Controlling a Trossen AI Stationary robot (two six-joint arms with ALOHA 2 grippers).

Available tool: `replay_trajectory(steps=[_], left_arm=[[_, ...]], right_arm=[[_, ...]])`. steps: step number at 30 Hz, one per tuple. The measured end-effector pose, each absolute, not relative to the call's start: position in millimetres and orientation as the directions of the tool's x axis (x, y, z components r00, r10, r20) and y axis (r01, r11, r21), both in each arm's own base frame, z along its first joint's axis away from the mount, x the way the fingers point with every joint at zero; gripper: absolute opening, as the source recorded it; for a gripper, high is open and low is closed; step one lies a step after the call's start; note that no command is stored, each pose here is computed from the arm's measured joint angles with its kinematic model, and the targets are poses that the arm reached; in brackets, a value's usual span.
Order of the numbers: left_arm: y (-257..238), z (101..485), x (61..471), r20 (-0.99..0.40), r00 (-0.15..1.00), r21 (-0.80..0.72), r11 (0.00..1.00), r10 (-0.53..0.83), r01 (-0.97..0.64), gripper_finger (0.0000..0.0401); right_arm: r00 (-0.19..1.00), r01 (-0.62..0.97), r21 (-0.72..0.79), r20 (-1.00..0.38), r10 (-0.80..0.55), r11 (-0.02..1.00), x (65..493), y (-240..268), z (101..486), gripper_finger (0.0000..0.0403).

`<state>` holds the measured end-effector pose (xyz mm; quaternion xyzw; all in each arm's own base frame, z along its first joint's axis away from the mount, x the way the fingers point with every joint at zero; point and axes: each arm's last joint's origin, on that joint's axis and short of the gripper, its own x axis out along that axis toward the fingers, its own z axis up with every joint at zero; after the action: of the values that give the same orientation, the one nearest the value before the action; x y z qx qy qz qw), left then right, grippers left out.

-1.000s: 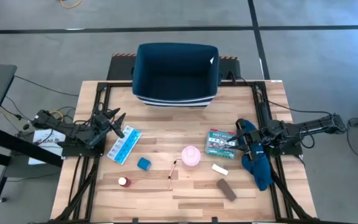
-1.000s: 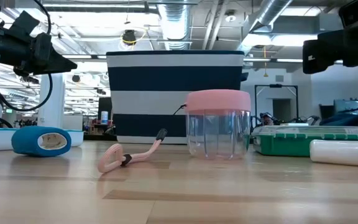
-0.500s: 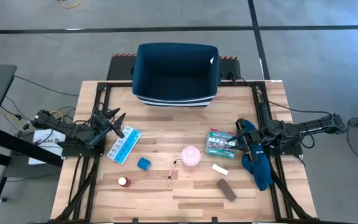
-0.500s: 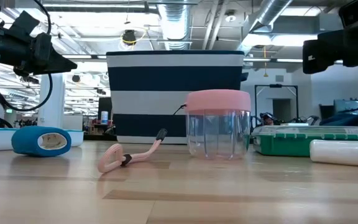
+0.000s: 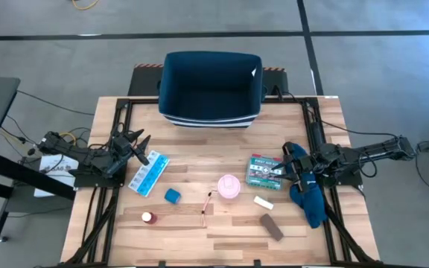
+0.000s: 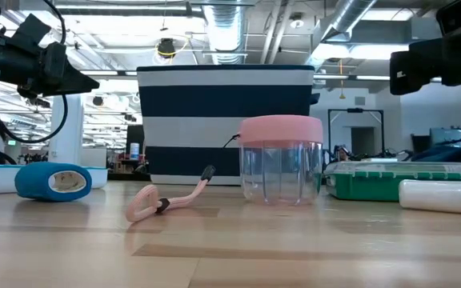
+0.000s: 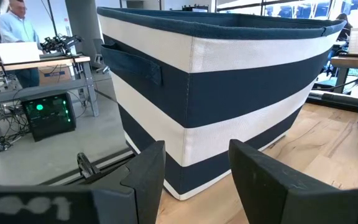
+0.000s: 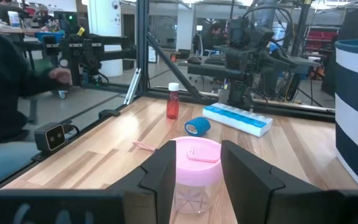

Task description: Pick & place medical supplies in basket/bin

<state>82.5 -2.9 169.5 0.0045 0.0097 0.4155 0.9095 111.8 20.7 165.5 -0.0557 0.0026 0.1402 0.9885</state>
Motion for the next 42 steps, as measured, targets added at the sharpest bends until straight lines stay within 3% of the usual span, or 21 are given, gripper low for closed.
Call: replay_trajectory(steps=[10, 21, 30, 36, 42], left_arm=[[-2.9, 169.6, 82.5, -0.014, 0.655, 0.013, 0.655, 0.756, -0.755, 0.0169], [-3.2, 169.8, 82.8, -0.013, 0.666, -0.292, 0.634, 0.746, -0.716, 0.0169], [-4.5, 170.9, 84.2, -0.009, 0.714, -0.391, 0.654, 0.701, -0.647, 0.0169], [-4.0, 170.8, 83.7, -0.009, 0.695, -0.431, 0.624, 0.719, -0.652, 0.0169], [-1.0, 169.9, 80.2, -0.007, 0.569, -0.436, 0.510, 0.822, -0.742, 0.0169]], right_arm=[[0.961, -0.277, -0.126, -0.021, 0.276, 0.953, 111.8, 20.6, 165.5, 0.0121], [0.963, -0.255, -0.438, -0.034, 0.268, 0.862, 111.9, 19.6, 164.2, 0.0121], [0.949, -0.300, -0.187, 0.045, 0.313, 0.935, 110.9, 24.6, 171.8, 0.0121], [0.926, -0.296, -0.179, 0.187, 0.327, 0.938, 108.7, 26.5, 185.6, 0.0121], [0.914, -0.262, -0.192, 0.265, 0.307, 0.946, 107.5, 24.7, 199.5, 0.0121]])
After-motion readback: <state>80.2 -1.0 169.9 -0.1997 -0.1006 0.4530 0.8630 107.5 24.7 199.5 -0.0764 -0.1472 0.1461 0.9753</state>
